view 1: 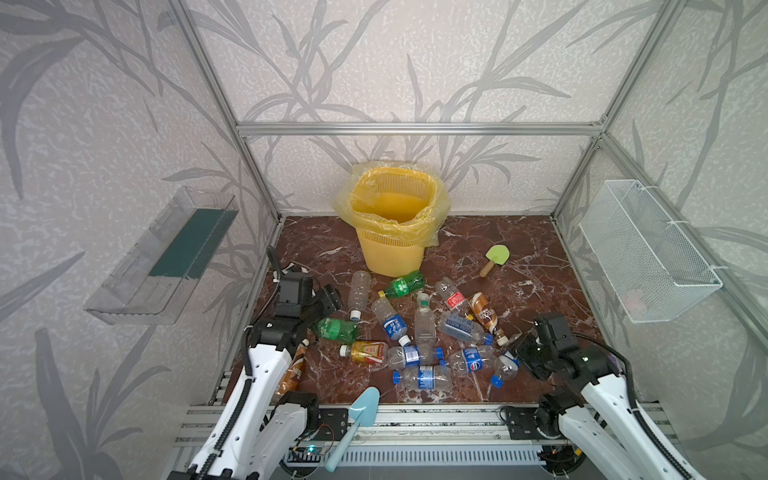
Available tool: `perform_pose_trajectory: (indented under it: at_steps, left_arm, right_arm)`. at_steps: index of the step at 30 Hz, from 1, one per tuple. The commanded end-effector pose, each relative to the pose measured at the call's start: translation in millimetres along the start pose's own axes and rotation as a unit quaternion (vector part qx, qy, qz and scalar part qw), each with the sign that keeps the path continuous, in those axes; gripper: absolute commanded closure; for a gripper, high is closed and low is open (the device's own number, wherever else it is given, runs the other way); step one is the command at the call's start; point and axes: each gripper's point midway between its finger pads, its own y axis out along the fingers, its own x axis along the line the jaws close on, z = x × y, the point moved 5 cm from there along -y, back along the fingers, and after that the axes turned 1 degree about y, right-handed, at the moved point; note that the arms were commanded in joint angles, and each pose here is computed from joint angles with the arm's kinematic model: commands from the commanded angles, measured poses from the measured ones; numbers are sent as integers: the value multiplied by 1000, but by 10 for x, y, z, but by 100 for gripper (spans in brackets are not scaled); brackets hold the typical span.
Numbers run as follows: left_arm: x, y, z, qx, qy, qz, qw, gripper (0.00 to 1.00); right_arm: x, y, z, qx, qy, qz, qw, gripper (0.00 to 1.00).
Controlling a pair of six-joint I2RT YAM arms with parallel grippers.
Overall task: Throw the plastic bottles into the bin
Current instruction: 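Lift the water bottle over the yellow bin and release it with the right gripper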
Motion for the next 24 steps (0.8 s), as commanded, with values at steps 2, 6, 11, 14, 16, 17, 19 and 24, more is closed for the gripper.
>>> perform_pose_trajectory:
  at_steps: [2,6,11,14,16,17,19,24]
  left_arm:
    - [8,-14,13,2,-4,-4,1000,21]
    - [-23,-50,-26,-3,-7,0,1000,21]
    - [-108,-132,-147,-16,-11,9,1000,21]
    - [-162,-196,-228,-24,-17,14,999,21]
    - [-208,-255,-277,-28,-15,20,999,21]
    - [-221,-284,-295,-32,-11,21,999,21]
    - [-191,-332,-326,-45,-6,10,999,21]
    - [-66,-348,-276,-66,5,-13,998,19]
  right_arm:
    - [429,-274,-98,-11,-23,-91,996,49]
    - [1290,-771,-352,-39,-50,-257,964,49]
    - [3038,-1935,-717,-64,-127,-501,853,45]
    - [3835,-2066,-933,-45,-143,-526,837,29]
    - [4040,-1783,-1121,-12,-113,-522,845,6]
    - [4037,-1639,-1165,2,-102,-508,855,1]
    - [3848,-1458,-1176,3,-98,-475,875,1]
    - [2900,-1091,-1065,-23,-75,-389,918,0]
